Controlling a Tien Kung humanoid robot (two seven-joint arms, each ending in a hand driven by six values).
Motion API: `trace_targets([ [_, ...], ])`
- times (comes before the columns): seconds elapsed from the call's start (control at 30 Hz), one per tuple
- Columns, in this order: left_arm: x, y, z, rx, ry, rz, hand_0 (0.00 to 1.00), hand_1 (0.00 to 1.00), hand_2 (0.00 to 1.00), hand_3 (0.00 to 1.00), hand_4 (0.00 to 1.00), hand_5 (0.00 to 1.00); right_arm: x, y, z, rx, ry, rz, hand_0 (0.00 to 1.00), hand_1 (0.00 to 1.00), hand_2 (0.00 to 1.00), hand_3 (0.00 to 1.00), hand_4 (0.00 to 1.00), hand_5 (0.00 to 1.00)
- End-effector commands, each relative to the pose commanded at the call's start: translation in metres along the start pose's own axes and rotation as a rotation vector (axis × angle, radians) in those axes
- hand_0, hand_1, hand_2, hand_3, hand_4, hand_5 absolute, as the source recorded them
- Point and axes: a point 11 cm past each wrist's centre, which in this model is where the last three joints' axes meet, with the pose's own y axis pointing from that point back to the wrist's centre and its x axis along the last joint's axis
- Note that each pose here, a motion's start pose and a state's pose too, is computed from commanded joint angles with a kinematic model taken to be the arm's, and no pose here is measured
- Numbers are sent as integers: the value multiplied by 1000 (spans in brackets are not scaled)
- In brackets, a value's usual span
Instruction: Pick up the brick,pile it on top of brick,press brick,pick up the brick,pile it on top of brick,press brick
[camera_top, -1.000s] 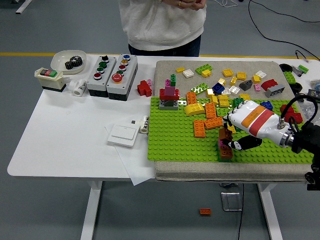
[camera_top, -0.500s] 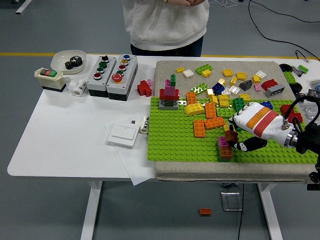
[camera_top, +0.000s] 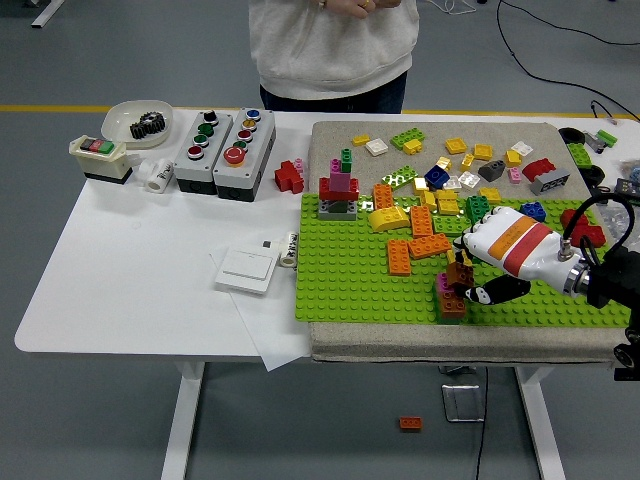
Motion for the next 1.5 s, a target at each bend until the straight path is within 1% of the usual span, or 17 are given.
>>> trace_targets([
  [0.37,-1,0,-2,4,-4,-1,860,816,819,619,716,681,3,-5,-7,21,2,6,444,419,476,490,782,482],
  [0.9,0,0,-1,1,-3,0,860,816,818,620,716,682,3,-6,-5,13,1,-2,443,427,483,491,789,492],
  [0.93,0,0,-1,1,-2,0,861,816,819,620,716,682,3,-6,-5,12,1,-2,442,455,518,512,794,484],
  [1.1,0,0,0,1,-2,0,861,816,819,620,716,682,4,-6,-4,11,0,-2,442,455,518,512,794,484],
  [1.13,0,0,0,0,-1,0,860,817,819,620,716,682,4,-6,-4,9,-1,-4,436,495,554,534,804,484],
  [1.5,0,0,1,-1,-1,1,860,815,818,620,715,681,3,-6,-6,21,-1,-13,436,503,570,541,808,484],
])
